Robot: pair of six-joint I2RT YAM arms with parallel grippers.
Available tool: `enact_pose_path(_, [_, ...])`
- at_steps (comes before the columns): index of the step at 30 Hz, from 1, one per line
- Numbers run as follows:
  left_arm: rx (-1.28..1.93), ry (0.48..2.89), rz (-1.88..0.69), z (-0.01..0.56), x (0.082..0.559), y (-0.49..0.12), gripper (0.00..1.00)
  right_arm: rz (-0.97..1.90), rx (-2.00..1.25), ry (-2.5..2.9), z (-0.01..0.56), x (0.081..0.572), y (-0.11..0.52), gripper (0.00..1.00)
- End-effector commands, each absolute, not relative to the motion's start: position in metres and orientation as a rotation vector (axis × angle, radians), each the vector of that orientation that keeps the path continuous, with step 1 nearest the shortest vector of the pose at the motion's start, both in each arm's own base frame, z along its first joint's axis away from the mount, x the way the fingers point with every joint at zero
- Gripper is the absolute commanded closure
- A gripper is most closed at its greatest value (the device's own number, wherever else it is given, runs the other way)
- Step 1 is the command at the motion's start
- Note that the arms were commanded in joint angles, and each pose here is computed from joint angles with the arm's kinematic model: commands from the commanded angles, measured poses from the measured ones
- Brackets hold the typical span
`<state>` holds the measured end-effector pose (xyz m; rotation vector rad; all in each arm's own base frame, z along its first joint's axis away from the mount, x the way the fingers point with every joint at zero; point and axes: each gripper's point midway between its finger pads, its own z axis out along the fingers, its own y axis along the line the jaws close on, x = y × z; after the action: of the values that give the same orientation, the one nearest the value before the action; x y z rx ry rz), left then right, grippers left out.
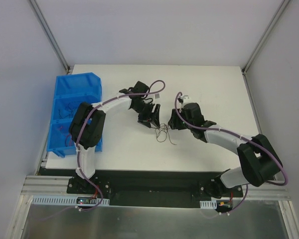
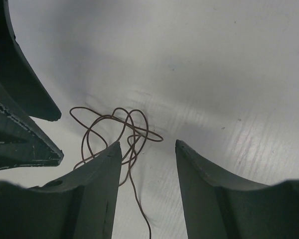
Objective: Untangle the cables
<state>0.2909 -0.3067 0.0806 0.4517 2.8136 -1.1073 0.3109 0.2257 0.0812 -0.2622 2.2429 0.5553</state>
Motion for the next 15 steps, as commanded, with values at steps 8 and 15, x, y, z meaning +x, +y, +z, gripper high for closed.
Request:
enact_pose_path(8, [0.469,2.883,-0.895,0.059,0.303,-0.301,0.43,0.711,-0.223,2.323,0.07,0.305,0.251,0.54])
enact_pose_path(15, [0.501,2.917,-0.894,0.046,0.294,-0.311,0.39,0.747,-0.237,2.347,0.065,0.306,0.259,0.78])
